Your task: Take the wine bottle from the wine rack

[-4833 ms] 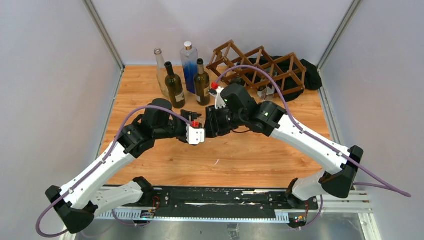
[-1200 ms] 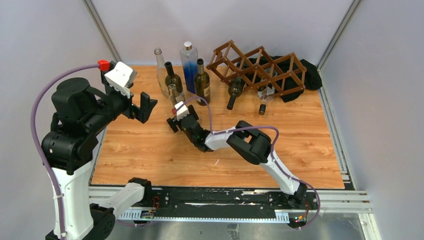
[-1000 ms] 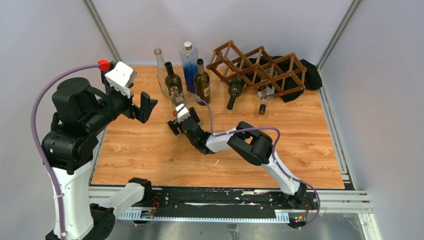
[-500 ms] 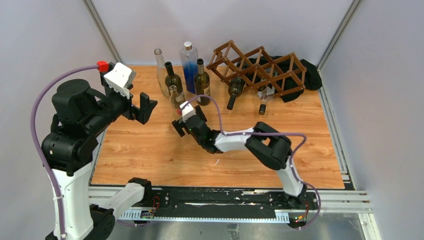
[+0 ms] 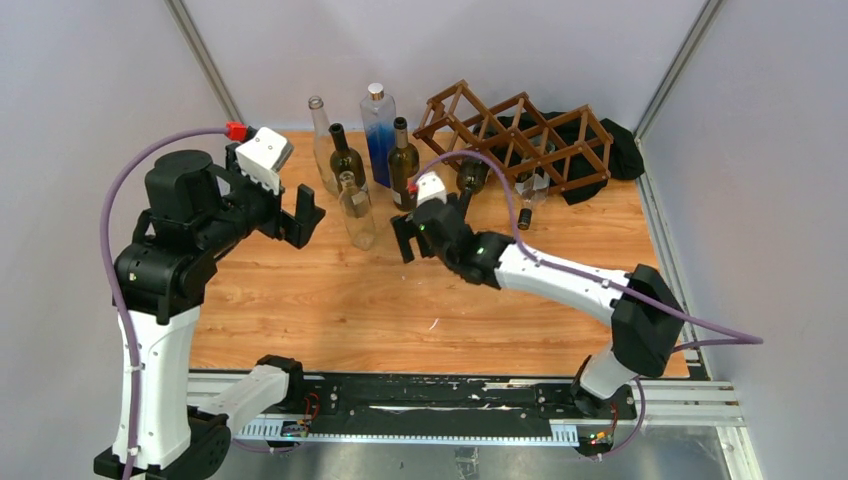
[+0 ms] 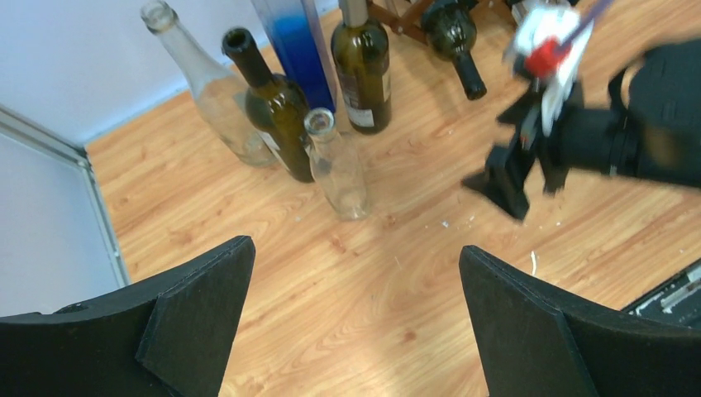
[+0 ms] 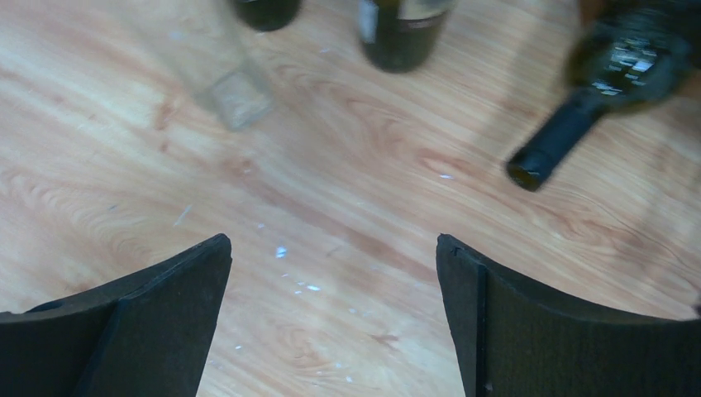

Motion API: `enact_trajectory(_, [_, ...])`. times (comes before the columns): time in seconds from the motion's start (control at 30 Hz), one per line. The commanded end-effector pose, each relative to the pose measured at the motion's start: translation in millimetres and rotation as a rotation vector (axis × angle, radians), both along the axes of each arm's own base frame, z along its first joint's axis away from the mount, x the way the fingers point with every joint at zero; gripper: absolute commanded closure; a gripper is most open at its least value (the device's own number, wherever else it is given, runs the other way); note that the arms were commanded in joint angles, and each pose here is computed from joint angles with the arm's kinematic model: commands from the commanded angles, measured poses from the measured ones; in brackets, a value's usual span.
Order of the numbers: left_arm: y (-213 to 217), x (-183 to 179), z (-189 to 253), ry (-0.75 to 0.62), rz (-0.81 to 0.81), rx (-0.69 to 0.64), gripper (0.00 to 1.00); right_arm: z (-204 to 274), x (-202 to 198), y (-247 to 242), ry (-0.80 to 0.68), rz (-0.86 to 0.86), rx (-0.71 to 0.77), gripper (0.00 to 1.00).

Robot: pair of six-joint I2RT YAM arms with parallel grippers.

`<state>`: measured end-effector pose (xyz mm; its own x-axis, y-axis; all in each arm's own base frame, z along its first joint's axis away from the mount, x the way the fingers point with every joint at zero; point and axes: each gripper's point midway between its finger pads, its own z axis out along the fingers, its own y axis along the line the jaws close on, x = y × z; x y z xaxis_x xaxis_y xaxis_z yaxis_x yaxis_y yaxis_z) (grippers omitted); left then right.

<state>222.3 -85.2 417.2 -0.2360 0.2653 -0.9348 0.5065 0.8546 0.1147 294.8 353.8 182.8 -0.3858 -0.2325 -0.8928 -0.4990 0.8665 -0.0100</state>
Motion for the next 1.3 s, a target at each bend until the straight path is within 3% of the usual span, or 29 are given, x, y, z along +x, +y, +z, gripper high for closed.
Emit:
enact_trajectory(0.0, [-1.7, -3.4, -17.3, 0.039, -0.017, 0.002, 0.0, -5.9, 26.0, -67.8, 0.18, -0.177, -0.043, 0.03])
enact_trajectory(0.23, [-2.7, -7.1, -51.6, 0.08, -0.053, 0.043, 0.0, -19.0, 98.0, -118.4, 0.315, -0.361, 0.051, 0.07])
enact_trajectory(0.47, [-0.2, 1.7, -79.8, 0.053, -0.061, 0.089, 0.0, -44.0, 153.6, -115.8, 0.385, -0.4, 0.056, 0.17])
enact_trajectory(0.87, [-5.7, 14.7, -101.5, 0.064, -0.071, 0.077, 0.0, -81.8, 184.7, -114.2, 0.416, -0.476, 0.033, 0.27])
enact_trajectory(1.1, [-6.0, 14.1, -97.8, 0.047, -0.079, 0.082, 0.0, -104.6, 177.1, -120.7, 0.443, -0.553, 0.049, 0.42])
enact_trajectory(1.27, [-5.6, 11.7, -98.1, 0.036, -0.088, 0.092, 0.0, -91.3, 171.5, -120.0, 0.421, -0.548, 0.088, 0.68])
